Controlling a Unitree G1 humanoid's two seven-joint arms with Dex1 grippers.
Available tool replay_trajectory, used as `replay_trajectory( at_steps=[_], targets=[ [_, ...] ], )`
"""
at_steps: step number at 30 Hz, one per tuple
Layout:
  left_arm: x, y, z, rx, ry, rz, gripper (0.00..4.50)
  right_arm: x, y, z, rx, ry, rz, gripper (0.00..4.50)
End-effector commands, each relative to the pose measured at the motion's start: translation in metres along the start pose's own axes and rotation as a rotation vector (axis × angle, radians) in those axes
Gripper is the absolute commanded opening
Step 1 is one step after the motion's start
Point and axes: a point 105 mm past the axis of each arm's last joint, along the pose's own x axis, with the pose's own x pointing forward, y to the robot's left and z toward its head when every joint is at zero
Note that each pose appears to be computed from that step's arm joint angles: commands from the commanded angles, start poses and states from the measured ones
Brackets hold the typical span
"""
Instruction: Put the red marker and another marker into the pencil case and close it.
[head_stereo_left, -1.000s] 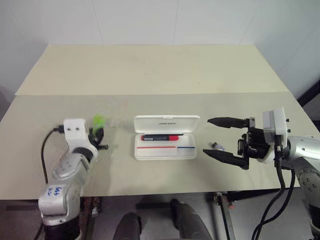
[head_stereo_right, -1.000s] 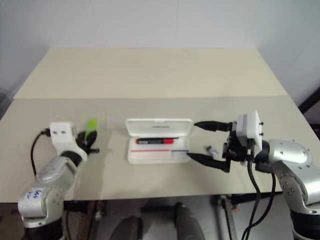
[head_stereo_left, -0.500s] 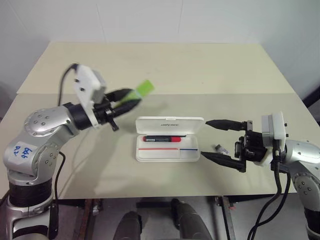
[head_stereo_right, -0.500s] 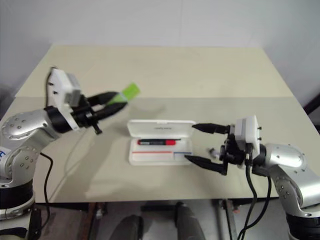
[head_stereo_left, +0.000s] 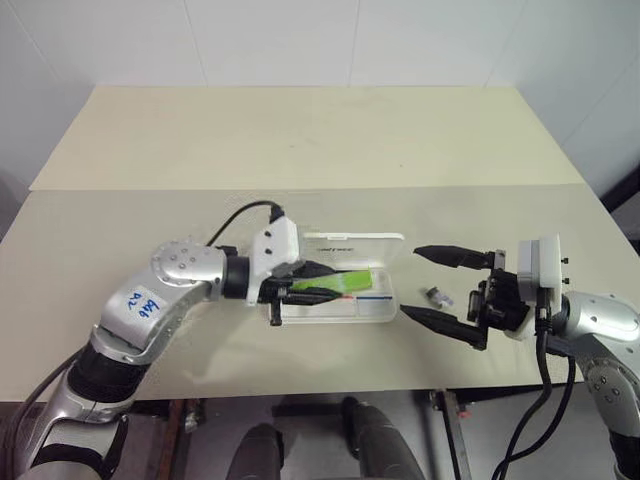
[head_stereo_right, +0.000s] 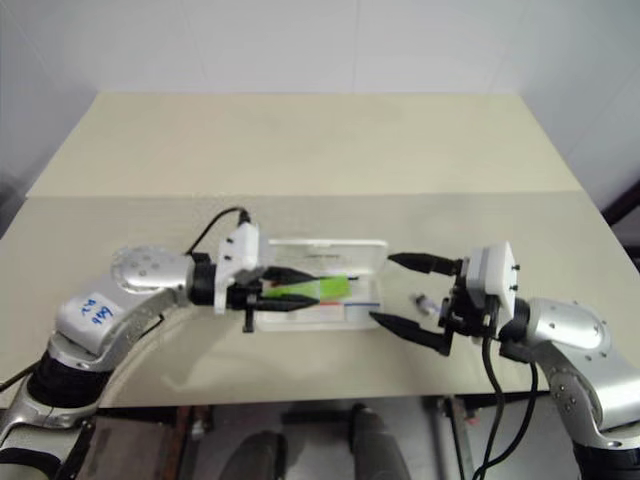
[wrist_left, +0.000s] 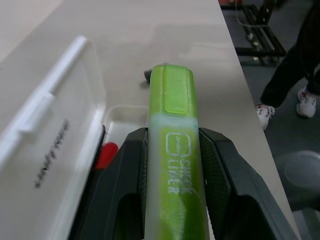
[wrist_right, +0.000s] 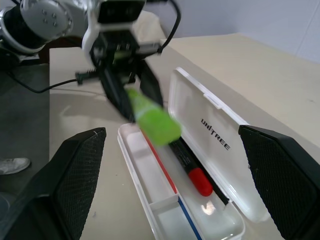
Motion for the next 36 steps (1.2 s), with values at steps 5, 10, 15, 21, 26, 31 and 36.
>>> replay_trajectory(
  at_steps=[5,10,15,21,26,31,36],
  targets=[
    [0.009,0.004,-0.015,0.066,0.049,0.005,1.11,-0.002,0.003,0.010,-0.060,-0.019,-0.029,4.50],
    [0.013,-0.004,-0.023,0.052,0.068,-0.030,1.11,-0.003,0.004,0.006,-0.058,-0.013,-0.039,4.50],
    [0.015,-0.006,-0.029,0.056,0.092,-0.027,1.11,-0.004,0.004,0.005,-0.060,-0.012,-0.043,4.50],
    [0.012,0.000,-0.041,0.064,0.151,0.012,1.11,-0.003,0.005,0.004,-0.058,-0.006,-0.044,4.50],
    [0.012,0.006,-0.047,0.066,0.172,0.052,1.11,0.001,0.004,0.007,-0.061,-0.006,-0.046,4.50],
    [0.015,0.004,-0.045,0.070,0.161,0.040,1.11,0.005,0.002,0.010,-0.065,-0.008,-0.047,4.50],
    [0.018,0.000,-0.043,0.058,0.151,0.029,3.18,0.005,0.001,0.010,-0.068,-0.007,-0.050,4.50]
  ],
)
